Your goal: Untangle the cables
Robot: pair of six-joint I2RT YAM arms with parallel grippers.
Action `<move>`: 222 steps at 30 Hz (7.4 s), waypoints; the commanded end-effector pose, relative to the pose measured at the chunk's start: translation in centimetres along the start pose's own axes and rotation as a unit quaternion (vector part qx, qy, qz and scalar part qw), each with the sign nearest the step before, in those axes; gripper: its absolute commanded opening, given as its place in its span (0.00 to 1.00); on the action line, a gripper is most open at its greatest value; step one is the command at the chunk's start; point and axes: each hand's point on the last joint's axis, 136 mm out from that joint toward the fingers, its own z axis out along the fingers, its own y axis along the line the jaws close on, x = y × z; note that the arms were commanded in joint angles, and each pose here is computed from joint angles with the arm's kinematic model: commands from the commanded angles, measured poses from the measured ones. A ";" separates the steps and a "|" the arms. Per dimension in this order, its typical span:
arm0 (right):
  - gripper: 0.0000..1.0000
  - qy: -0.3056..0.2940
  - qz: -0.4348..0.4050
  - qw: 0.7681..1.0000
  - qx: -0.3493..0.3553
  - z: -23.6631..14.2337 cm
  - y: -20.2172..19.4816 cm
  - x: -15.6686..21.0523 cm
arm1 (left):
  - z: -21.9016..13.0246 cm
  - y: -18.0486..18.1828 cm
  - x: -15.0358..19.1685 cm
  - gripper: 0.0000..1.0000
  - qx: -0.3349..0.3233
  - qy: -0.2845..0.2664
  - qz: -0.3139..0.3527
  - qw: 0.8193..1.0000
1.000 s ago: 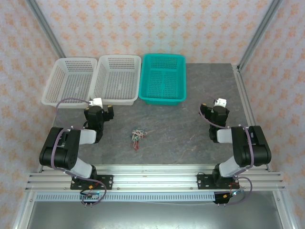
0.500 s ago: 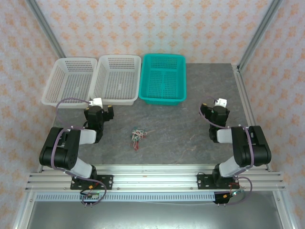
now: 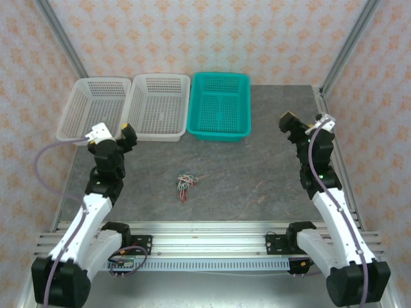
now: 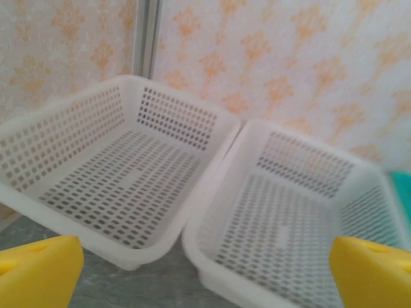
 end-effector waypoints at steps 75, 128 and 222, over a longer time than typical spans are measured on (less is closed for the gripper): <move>0.54 0.494 -0.157 0.835 -0.183 1.2 20.3 33.4 | -9.3 -10.1 28.9 0.00 0.146 0.481 0.128 0.855; 0.27 0.502 -0.122 0.820 -0.248 2.6 21.1 36.3 | -9.2 -10.0 26.1 0.00 0.161 0.442 0.143 0.871; 0.00 0.290 0.262 0.920 -0.019 0.0 -0.6 15.4 | -7.8 -16.1 34.2 0.06 0.247 0.435 0.230 0.835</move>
